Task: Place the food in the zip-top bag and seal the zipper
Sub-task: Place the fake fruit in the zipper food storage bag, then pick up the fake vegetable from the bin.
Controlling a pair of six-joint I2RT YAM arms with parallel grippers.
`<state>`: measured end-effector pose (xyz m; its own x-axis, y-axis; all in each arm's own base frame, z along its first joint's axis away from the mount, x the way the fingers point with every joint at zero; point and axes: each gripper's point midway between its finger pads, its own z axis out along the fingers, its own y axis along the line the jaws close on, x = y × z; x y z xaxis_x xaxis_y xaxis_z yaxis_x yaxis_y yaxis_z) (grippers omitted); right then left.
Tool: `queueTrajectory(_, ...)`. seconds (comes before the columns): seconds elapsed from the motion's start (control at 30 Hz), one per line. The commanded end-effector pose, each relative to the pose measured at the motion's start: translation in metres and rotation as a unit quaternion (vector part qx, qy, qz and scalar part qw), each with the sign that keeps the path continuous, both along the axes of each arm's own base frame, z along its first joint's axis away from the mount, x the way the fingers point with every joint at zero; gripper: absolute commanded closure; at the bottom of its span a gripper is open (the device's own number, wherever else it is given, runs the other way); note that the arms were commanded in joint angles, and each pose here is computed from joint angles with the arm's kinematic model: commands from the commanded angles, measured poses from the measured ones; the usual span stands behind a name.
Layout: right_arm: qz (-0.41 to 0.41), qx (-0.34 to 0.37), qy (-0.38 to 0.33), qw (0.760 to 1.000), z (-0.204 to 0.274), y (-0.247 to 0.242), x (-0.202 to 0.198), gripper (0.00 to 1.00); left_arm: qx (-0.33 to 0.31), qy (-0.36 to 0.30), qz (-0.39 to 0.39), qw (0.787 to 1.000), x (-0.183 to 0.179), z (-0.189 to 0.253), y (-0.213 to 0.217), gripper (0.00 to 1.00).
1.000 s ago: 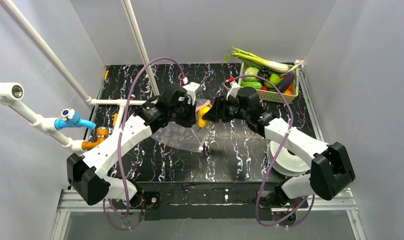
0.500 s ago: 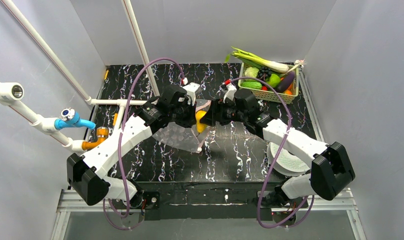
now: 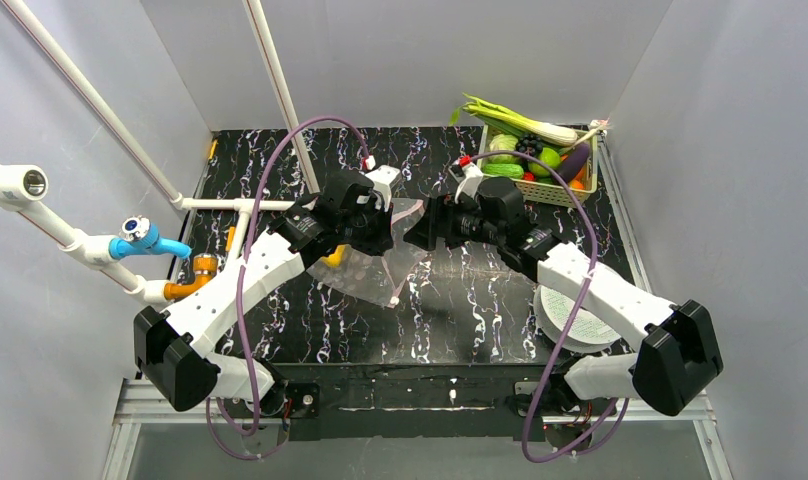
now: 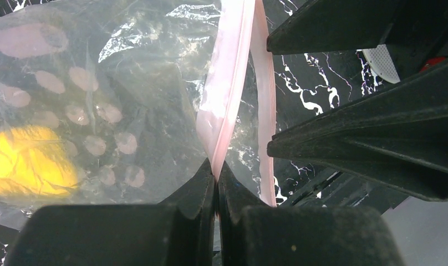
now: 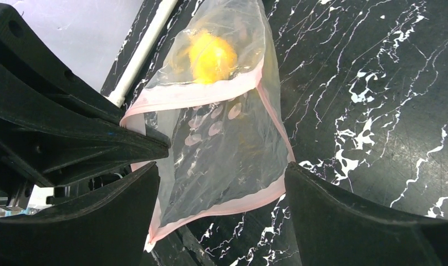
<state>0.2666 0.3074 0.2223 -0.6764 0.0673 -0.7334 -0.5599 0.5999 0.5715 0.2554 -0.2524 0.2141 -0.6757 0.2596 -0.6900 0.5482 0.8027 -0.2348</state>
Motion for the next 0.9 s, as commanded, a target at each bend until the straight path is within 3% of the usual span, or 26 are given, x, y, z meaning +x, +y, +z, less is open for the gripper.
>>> queueTrajectory(0.0, -0.018, 0.011, -0.040, 0.999, 0.037, -0.006, 0.005, 0.12, -0.009, -0.016, 0.001, 1.000, -0.003, 0.010, 0.004, 1.00)
queueTrajectory(0.27, -0.074, 0.015, -0.083, 0.994, 0.063, -0.038, 0.015, 0.14, 0.002, -0.008, 0.005, 1.000, -0.001, 0.005, 0.005, 1.00)
queueTrajectory(0.43, -0.186, 0.000, -0.098, 0.978, 0.069, -0.091, 0.040, 0.14, 0.003, -0.006, 0.007, 1.000, -0.001, 0.005, 0.005, 1.00)
queueTrajectory(0.53, -0.313, -0.022, -0.075, 0.947, 0.061, -0.145, 0.064, 0.09, 0.003, -0.006, 0.007, 1.000, -0.001, 0.005, 0.005, 1.00)
queueTrajectory(0.7, -0.488, -0.073, -0.046, 0.869, 0.037, -0.232, 0.098, 0.02, 0.003, -0.005, 0.006, 1.000, -0.001, 0.005, 0.005, 1.00)
queueTrajectory(0.77, -0.529, -0.098, -0.034, 0.842, 0.028, -0.256, 0.111, 0.02, 0.002, -0.005, 0.006, 1.000, -0.001, 0.006, 0.004, 1.00)
queueTrajectory(0.8, -0.570, -0.140, -0.010, 0.810, 0.016, -0.288, 0.138, 0.02, 0.003, -0.002, 0.005, 1.000, -0.001, 0.004, 0.004, 1.00)
queueTrajectory(0.87, -0.584, -0.159, 0.003, 0.796, 0.011, -0.301, 0.152, 0.02, 0.002, -0.002, 0.005, 1.000, -0.002, 0.004, 0.004, 1.00)
